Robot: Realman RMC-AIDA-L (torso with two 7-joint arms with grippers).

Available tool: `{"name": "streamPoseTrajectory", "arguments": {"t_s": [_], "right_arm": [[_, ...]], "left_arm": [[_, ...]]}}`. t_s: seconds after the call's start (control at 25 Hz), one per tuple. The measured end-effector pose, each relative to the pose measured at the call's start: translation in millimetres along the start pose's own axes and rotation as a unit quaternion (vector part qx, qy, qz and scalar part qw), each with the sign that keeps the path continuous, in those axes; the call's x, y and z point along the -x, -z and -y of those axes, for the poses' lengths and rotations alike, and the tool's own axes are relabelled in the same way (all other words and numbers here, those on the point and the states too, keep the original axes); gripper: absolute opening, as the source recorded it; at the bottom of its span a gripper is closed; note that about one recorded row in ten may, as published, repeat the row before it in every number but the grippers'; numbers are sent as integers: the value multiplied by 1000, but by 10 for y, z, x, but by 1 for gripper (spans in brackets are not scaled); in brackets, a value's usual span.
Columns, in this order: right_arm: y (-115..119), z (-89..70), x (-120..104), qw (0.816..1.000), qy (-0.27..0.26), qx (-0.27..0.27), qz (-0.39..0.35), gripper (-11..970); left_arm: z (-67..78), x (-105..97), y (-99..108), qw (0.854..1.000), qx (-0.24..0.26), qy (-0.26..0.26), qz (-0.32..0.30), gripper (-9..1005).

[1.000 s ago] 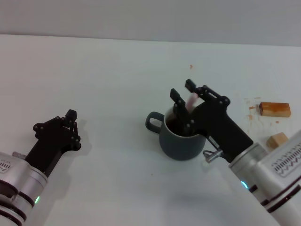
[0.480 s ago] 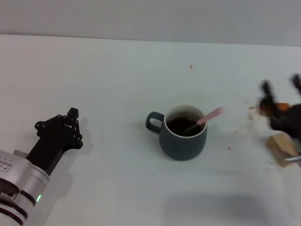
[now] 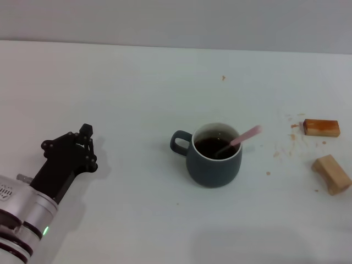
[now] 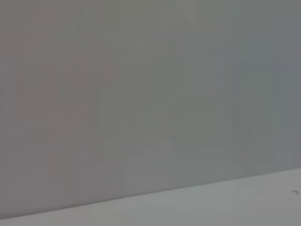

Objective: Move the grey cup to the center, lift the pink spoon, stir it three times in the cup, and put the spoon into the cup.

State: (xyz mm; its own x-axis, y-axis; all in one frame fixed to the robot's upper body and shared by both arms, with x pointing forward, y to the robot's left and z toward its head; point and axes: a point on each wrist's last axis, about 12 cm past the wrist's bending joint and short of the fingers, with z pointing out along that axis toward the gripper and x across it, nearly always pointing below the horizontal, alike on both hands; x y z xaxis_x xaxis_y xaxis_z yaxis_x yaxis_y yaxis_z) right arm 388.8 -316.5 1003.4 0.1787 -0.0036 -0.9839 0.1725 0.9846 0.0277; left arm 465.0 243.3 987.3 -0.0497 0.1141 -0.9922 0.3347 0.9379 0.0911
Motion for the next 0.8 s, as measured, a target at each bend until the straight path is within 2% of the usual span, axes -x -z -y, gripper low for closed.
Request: {"name": "streamPoseTrajectory", "arguments": {"t_s": [0.12, 0.2, 0.44, 0.68, 0.8], "right_arm": [[58, 128, -26, 999, -38, -4, -11, 620], [92, 174, -35, 999, -45, -9, -15, 626], [171, 238, -18, 999, -30, -13, -12, 776], [185, 231, -41, 1000, 4, -12, -22, 776], [177, 212, -60, 999, 4, -12, -29, 776]], "left_arm": [[4, 34, 20, 1000, 3, 4, 17, -2], [8, 65, 35, 999, 5, 6, 32, -2], [15, 129, 56, 998, 7, 11, 61, -2], [-63, 164, 49, 995, 31, 62, 73, -2], [-94, 217, 17, 991, 35, 92, 89, -2]]}}
